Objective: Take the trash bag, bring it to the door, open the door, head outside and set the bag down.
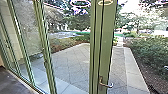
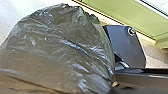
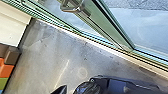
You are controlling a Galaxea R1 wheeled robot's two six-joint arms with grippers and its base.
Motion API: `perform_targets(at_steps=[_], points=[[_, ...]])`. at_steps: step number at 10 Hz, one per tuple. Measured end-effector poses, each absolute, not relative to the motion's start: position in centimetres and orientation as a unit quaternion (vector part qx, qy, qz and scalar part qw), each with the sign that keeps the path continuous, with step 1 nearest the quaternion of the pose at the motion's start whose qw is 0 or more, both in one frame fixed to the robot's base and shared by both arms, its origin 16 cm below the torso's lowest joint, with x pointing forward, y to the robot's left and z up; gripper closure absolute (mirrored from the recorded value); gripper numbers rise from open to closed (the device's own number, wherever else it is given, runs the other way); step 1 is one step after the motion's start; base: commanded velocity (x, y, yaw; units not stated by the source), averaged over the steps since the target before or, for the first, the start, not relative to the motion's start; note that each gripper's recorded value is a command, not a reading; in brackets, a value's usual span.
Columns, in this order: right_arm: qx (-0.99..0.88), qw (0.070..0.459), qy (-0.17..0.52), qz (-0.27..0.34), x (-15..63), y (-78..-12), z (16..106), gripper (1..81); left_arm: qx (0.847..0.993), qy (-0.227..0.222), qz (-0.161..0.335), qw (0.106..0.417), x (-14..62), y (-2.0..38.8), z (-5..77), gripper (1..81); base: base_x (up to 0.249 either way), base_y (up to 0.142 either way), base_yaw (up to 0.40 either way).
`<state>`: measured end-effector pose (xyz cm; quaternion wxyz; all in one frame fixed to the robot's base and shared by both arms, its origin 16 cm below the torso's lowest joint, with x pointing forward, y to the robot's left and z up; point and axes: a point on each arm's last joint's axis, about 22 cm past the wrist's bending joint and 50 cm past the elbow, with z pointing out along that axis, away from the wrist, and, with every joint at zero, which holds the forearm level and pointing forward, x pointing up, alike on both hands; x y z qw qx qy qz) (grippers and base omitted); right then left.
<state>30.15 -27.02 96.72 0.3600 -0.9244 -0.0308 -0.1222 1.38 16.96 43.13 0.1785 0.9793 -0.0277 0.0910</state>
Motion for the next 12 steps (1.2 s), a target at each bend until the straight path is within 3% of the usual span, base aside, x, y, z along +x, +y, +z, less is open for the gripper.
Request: perform_targets(at_steps=[12], points=[[-0.922, 0.367, 0.098, -0.073, 39.2, -20.3, 97.5, 1.0, 0.980, -0.020, 0.091, 0.178, 1.5, 17.0, 43.1, 81.1, 0.000, 0.000, 0.000]])
